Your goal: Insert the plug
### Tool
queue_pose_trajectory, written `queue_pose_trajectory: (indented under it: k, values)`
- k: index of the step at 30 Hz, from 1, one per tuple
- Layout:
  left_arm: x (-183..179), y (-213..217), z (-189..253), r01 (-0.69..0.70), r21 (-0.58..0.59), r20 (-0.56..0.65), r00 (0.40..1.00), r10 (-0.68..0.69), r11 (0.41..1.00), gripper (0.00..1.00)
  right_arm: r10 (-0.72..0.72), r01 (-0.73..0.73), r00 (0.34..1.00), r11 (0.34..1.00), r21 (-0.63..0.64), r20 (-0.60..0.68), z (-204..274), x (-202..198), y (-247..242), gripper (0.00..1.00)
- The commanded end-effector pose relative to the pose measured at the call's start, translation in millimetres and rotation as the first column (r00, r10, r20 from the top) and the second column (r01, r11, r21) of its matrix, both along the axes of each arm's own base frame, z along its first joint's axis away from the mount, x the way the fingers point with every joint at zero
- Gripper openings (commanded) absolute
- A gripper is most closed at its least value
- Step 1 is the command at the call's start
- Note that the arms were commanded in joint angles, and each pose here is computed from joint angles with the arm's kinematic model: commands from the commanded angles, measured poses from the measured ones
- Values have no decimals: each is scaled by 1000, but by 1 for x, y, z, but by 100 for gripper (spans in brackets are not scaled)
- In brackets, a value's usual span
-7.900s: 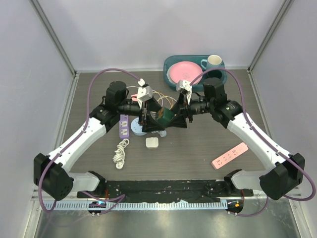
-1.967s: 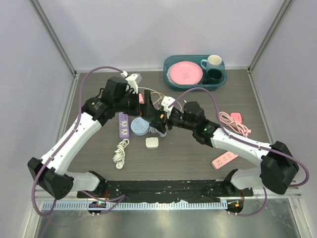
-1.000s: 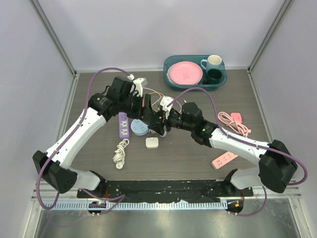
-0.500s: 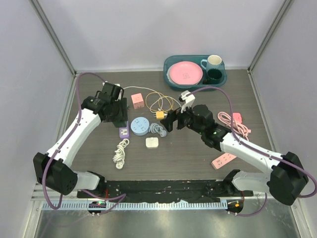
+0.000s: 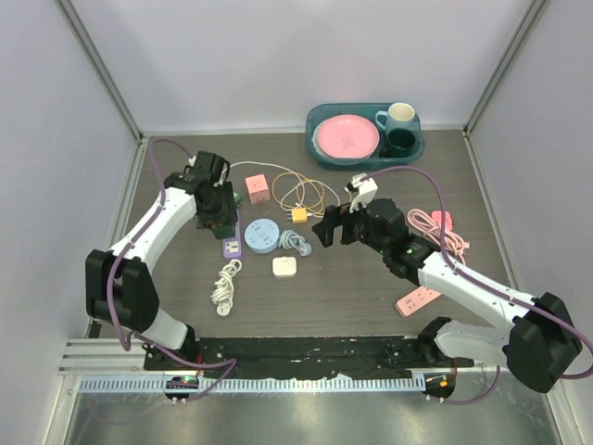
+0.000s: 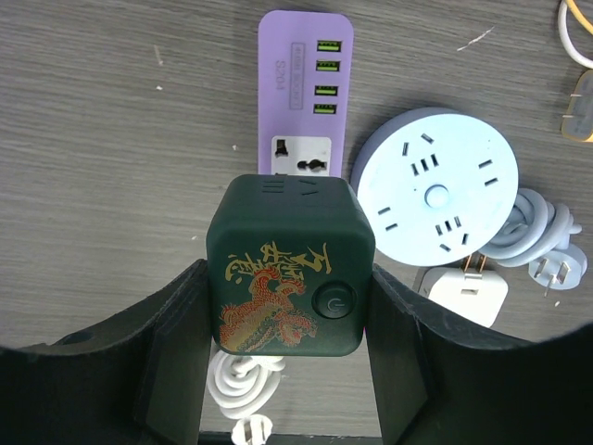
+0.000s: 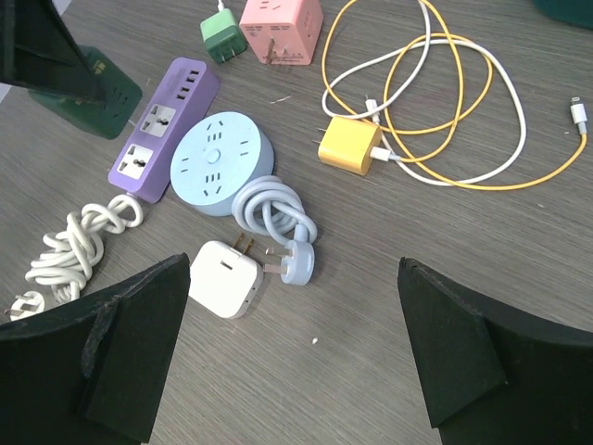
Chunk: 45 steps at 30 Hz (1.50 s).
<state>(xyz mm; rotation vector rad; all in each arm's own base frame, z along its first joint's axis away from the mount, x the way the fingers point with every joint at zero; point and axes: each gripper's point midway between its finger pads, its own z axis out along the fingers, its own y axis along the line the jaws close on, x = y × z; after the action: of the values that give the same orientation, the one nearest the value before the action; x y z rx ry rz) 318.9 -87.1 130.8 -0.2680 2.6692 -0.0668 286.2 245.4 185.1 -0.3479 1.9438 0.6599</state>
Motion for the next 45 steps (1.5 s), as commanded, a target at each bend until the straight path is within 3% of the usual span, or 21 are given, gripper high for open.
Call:
queue_pose_trajectory:
  k: [1, 30, 45]
  values:
    - [23, -10, 5, -8, -49, 61, 998, 10, 999, 0, 23, -24, 1000, 999, 35, 17, 12, -3, 2, 99]
    - [28, 3, -23, -36, 28, 19, 999, 36, 999, 0, 30, -31, 999, 999, 21, 10, 9, -3, -2, 99]
    - [18, -3, -51, -7, 11, -80, 997, 7, 1000, 0, 38, -38, 999, 999, 14, -1, 4, -3, -2, 99]
